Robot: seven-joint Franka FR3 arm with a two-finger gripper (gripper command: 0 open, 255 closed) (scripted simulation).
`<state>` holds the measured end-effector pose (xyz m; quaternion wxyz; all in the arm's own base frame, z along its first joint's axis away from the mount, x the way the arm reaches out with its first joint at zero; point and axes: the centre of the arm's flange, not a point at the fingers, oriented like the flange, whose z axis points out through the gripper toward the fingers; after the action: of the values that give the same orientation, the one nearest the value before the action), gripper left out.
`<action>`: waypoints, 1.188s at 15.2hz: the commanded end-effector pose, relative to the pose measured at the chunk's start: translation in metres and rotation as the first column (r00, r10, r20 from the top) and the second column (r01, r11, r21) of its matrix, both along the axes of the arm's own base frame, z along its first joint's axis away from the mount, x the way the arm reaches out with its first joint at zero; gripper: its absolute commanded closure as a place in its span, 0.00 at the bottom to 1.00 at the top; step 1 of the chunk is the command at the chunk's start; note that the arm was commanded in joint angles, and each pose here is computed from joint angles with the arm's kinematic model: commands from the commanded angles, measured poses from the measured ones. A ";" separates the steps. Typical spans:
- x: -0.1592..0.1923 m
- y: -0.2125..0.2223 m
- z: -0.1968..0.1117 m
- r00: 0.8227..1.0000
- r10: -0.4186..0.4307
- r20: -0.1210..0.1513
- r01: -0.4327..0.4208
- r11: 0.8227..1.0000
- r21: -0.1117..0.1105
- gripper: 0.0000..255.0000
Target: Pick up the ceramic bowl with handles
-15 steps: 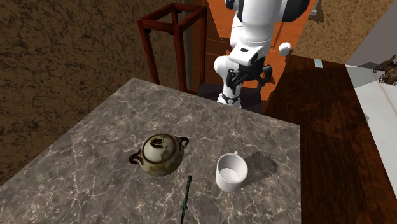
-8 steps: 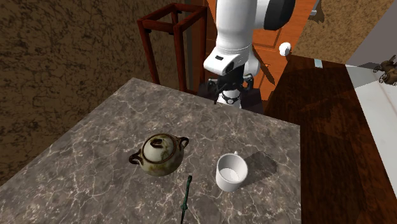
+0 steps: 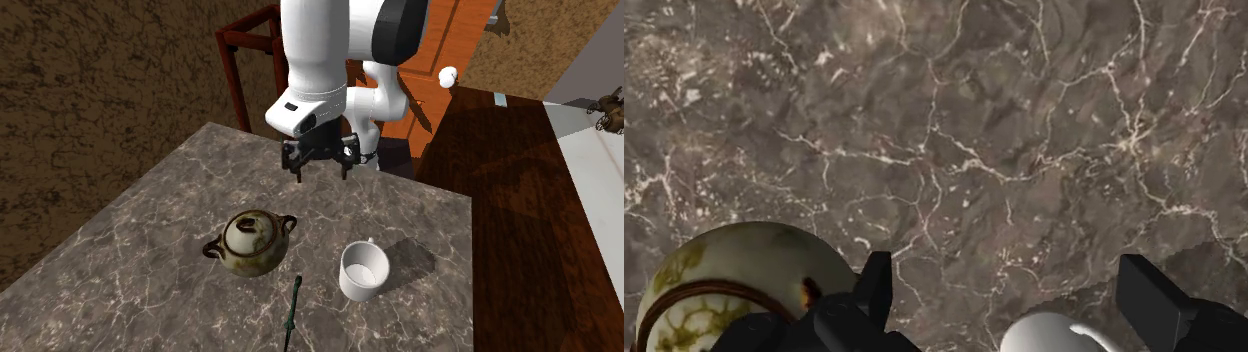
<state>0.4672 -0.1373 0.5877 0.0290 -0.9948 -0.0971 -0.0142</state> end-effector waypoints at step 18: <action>0.113 -0.126 -0.013 0.998 -0.007 0.059 0.008 1.000 -0.029 0.00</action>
<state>0.5803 -0.2643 0.5800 0.0116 -0.9946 -0.0944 -0.0418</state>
